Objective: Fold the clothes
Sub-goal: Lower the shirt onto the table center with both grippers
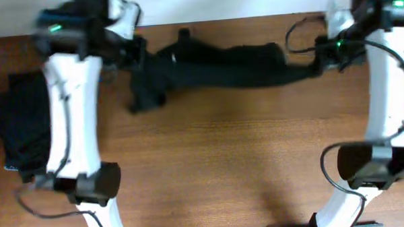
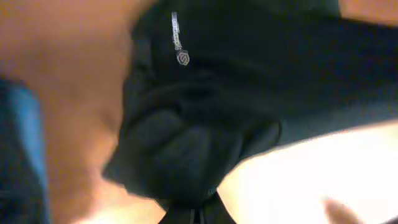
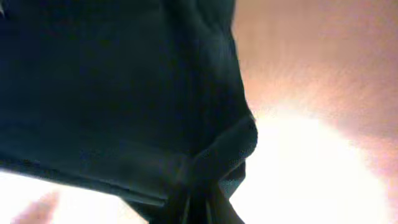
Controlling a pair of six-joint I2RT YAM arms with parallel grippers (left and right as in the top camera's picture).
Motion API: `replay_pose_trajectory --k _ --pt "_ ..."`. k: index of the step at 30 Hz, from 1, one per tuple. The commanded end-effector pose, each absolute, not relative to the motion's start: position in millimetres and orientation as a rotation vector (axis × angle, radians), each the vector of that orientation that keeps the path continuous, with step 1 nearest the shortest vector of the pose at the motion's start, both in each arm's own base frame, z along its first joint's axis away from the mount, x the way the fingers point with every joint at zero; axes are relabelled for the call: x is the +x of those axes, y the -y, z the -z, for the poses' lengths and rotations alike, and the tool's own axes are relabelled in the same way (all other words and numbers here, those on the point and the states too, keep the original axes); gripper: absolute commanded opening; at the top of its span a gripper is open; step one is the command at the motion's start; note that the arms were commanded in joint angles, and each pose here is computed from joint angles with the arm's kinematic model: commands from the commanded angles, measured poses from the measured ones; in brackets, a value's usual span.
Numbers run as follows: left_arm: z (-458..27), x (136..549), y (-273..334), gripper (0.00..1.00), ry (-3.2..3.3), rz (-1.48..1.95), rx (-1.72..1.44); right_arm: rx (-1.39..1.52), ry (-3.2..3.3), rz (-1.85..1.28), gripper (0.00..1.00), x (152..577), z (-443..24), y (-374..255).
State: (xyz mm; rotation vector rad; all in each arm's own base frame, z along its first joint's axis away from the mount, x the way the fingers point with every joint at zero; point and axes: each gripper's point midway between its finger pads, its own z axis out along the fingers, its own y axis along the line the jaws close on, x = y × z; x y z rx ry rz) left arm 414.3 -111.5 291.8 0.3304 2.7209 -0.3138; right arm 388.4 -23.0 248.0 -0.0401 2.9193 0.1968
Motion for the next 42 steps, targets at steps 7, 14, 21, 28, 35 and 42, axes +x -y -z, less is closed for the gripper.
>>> replay_pose_trajectory --k 7,14,21,28,35,42 --pt "-114.1 342.5 117.1 0.00 -3.313 0.305 0.494 -0.009 -3.356 -0.185 0.04 322.2 -132.2 31.2" --pt "-83.4 288.1 119.4 0.00 -3.525 0.434 0.492 0.022 -3.529 -0.228 0.06 279.7 -94.0 26.6" --pt "-87.7 257.5 161.3 0.00 -3.484 0.781 0.763 0.173 -3.607 0.044 0.07 258.5 -73.4 49.1" --pt "-88.8 242.8 170.1 0.11 -3.495 0.719 0.925 0.372 -3.583 0.127 0.10 255.3 -72.8 76.7" --pt "-87.6 242.9 162.6 0.49 -3.511 0.652 0.939 0.470 -3.572 0.068 0.13 252.2 -72.4 84.8" --pt "-71.9 286.8 155.8 0.32 -3.381 0.394 0.877 0.472 -3.559 0.050 0.26 255.3 -71.1 83.2"
